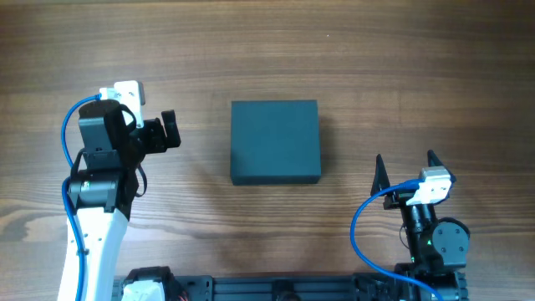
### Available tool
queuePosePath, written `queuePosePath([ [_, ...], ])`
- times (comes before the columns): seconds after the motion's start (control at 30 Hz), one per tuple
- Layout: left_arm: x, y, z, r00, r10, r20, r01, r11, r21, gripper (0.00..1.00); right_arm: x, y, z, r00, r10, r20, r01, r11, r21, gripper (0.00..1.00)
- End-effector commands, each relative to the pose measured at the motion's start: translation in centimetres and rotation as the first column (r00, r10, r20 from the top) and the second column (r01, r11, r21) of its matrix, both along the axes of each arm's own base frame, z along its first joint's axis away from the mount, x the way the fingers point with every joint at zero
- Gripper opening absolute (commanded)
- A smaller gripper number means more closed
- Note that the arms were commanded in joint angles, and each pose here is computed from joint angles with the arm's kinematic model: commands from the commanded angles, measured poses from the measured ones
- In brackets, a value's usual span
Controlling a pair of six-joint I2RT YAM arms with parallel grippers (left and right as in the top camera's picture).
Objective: Pack container
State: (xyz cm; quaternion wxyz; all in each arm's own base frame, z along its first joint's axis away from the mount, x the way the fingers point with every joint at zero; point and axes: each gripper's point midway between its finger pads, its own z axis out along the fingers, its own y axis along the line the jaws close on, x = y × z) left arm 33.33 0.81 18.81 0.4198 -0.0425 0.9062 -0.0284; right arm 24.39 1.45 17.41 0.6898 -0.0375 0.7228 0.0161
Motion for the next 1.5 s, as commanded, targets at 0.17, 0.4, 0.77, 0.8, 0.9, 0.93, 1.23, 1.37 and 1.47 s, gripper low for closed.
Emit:
queuePosePath([
  [0.17,-0.1,0.0,0.2,1.0,0.009,0.008,-0.009,1.0,-0.004,1.0,-0.1,0.3,0.0,1.0,0.02,0.006,-0.02,1.0,0.012,1.0],
  [0.4,-0.1,0.0,0.2,1.0,0.009,0.009,-0.009,1.0,-0.004,1.0,-0.1,0.3,0.0,1.0,0.02,0.006,-0.02,1.0,0.012,1.0],
  [0.77,-0.1,0.0,0.2,1.0,0.009,0.008,-0.009,1.0,-0.004,1.0,-0.1,0.3,0.0,1.0,0.02,0.006,-0.02,1.0,0.013,1.0],
  [0.8,-0.1,0.0,0.2,1.0,0.009,0.008,-0.009,1.0,-0.004,1.0,-0.1,0.3,0.0,1.0,0.02,0.006,-0.02,1.0,0.013,1.0],
  [0.9,-0.2,0.1,0.2,1.0,0.01,0.007,-0.01,1.0,-0.004,1.0,-0.1,0.3,0.0,1.0,0.02,0.006,-0.02,1.0,0.012,1.0],
  [0.93,-0.5,0.0,0.2,1.0,0.01,-0.001,-0.01,1.0,-0.004,1.0,-0.1,0.3,0.0,1.0,0.02,0.006,-0.02,1.0,0.013,1.0],
  [1.23,-4.5,-2.1,2.5,0.998,-0.064,0.028,0.065,0.997,-0.034,1.0,-0.1,0.3,0.0,1.0,0.02,0.006,-0.02,1.0,0.012,1.0],
  [1.37,-5.7,-4.4,5.3,0.979,-0.148,0.137,0.154,0.987,-0.033,1.0,-0.1,0.3,0.0,1.0,0.02,0.006,-0.02,1.0,0.012,1.0],
  [1.47,-6.8,-5.5,7.0,0.96,-0.189,0.205,0.198,0.98,-0.027,1.0,-0.1,0.3,0.0,1.0,0.02,0.006,-0.02,1.0,0.012,1.0],
])
